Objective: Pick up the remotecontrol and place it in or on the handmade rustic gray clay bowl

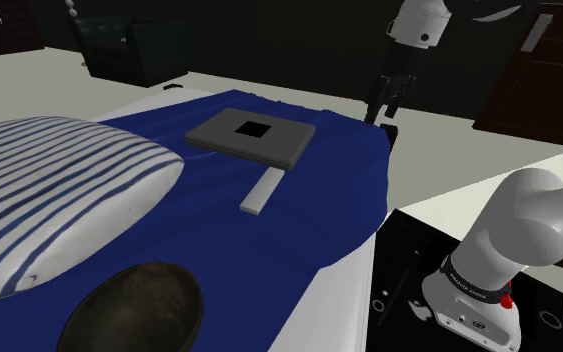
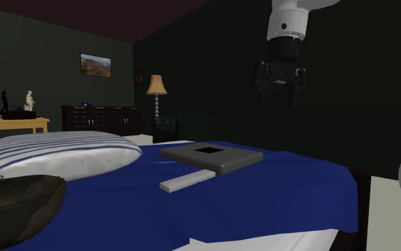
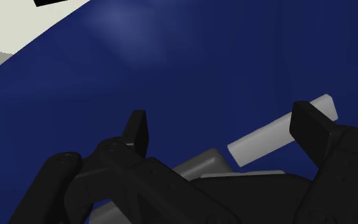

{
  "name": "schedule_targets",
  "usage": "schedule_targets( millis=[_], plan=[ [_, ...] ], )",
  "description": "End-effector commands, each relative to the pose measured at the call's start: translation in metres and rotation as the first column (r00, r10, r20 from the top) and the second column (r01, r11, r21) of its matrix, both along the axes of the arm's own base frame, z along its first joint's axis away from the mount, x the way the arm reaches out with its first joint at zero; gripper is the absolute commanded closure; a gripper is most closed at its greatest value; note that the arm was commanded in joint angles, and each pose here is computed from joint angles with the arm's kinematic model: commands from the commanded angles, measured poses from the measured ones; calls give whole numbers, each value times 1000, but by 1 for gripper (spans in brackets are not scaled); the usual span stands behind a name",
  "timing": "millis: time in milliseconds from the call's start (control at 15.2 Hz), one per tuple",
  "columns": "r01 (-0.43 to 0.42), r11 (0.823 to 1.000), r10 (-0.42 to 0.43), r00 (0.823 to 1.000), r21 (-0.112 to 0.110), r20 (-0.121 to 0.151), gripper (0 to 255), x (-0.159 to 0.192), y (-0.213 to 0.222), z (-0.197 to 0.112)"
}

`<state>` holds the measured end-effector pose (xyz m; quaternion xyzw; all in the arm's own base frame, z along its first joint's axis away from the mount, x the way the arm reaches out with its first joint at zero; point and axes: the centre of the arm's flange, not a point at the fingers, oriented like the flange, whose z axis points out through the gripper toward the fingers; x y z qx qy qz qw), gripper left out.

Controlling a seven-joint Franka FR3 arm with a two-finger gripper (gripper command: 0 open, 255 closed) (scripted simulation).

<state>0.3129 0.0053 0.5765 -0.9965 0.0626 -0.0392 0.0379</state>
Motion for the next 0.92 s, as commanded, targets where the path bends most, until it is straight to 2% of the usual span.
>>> schedule_targets(
  millis=[0,198,396,594,858],
  plan=[
    [0,1000,0,1000,0,0,0,0,0,0],
    [101,995,-101,995,-2,-12,0,18,29,-22],
    [201,980,-201,979,-4,-24,0,39,56,-44],
    [298,954,-298,954,-8,-35,0,62,81,-67],
    [424,906,-424,904,-15,-50,0,97,110,-98]
  ],
)
